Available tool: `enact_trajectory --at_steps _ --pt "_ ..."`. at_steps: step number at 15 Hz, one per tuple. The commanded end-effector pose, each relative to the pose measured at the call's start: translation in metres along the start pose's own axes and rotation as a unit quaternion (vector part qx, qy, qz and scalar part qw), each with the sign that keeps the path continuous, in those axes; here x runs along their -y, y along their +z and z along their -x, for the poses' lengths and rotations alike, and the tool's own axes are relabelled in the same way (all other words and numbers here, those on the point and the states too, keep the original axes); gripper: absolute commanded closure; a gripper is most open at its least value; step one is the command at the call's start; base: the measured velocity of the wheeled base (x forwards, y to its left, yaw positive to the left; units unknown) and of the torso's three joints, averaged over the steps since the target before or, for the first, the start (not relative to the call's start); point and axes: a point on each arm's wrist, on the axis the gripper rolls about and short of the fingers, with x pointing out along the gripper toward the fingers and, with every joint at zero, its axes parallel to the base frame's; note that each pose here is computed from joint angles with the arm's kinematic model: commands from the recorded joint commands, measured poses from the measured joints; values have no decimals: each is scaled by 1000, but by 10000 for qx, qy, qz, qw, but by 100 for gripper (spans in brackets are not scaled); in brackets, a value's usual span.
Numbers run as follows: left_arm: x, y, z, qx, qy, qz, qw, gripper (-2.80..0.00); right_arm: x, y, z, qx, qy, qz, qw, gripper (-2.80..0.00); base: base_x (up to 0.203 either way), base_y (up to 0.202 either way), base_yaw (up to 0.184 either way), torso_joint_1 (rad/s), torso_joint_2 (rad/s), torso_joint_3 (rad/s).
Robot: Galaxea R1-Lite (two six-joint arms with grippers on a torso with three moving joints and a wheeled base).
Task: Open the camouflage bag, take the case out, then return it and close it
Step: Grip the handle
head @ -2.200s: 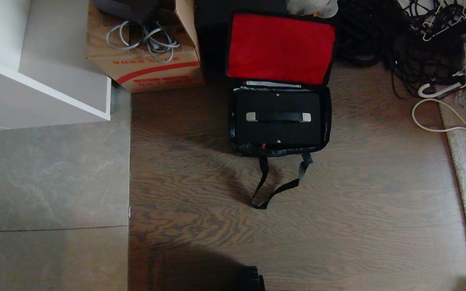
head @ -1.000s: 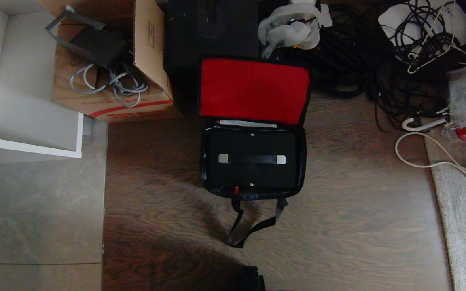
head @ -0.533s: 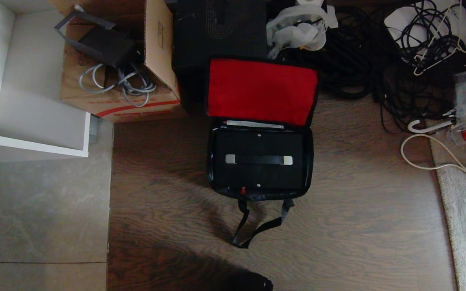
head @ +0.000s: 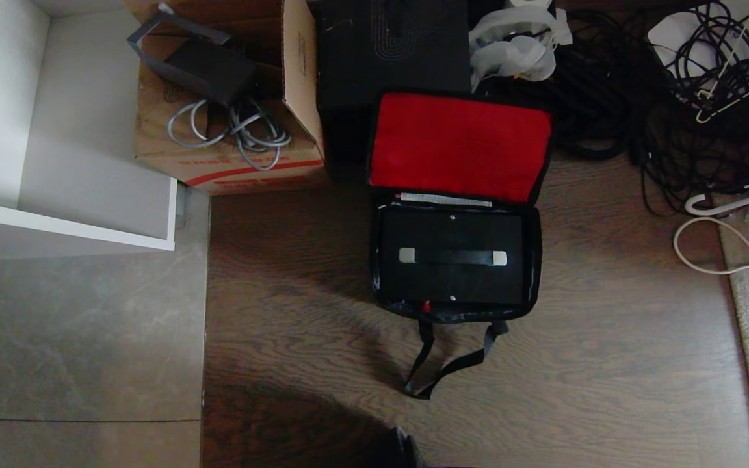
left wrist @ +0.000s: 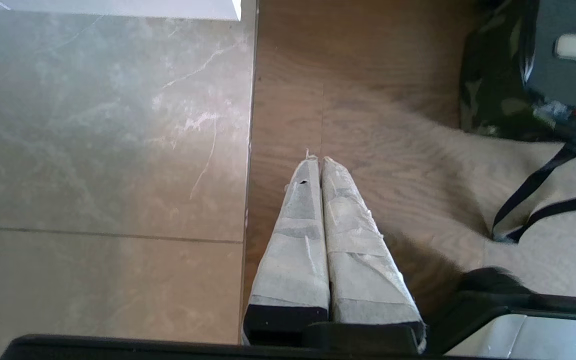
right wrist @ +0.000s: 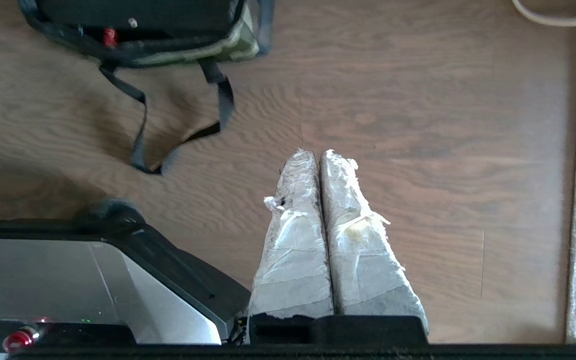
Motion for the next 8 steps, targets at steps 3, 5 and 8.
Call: enact_trajectory --at_steps 3,5,8 --pt "0 -3 -1 -54 6 2 10000 0 0 0 0 -9 -5 2 10000 0 0 0 0 0 0 0" --pt "0 -3 -1 -53 5 2 10000 0 0 0 0 -9 -5 2 10000 0 0 0 0 0 0 0" --pt "0 -3 -1 -47 6 2 10000 0 0 0 0 -9 -5 2 10000 0 0 0 0 0 0 0"
